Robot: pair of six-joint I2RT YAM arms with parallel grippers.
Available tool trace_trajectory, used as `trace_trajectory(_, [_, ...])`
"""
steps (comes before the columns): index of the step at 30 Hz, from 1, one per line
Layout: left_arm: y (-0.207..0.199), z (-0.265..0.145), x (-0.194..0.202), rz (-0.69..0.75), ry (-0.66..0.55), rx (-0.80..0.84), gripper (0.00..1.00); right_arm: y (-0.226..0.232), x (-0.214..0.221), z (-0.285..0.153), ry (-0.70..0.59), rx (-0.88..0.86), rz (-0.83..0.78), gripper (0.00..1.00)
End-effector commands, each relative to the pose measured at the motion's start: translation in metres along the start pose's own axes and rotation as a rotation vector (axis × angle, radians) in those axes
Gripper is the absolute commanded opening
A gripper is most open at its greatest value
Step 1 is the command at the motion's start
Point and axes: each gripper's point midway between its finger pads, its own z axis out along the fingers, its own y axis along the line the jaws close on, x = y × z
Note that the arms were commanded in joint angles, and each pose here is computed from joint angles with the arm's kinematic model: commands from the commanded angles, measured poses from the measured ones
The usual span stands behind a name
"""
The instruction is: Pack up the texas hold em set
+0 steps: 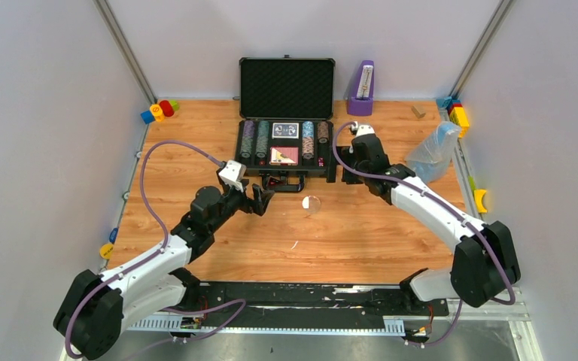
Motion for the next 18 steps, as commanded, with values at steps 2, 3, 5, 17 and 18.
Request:
trace_trajectory(2, [0.005,0.002,-0.014,0.04,-0.052,-0.025,1.0,-0.009,0.025,-0.005,0.065,0.029,0.025,1.0])
trace_trajectory(3, [0.005,0.001,-0.014,0.042,-0.051,-0.025,1.0,-0.008,0.027,-0.003,0.072,0.025,0.024,1.0])
trace_trajectory(5, [0.01,-0.001,-0.017,0.048,-0.057,-0.051,1.0,-0.007,0.03,0.002,0.093,0.02,0.02,1.0])
trace_trajectory(17, [0.085,-0.031,-0.025,-0.115,-0.087,-0.506,1.0,0.002,0.01,0.017,0.05,0.015,0.042,1.0])
trace_trajectory(18, [0.089,-0.033,-0.021,-0.131,-0.076,-0.521,1.0,0.005,0.014,0.02,0.066,-0.006,0.05,1.0])
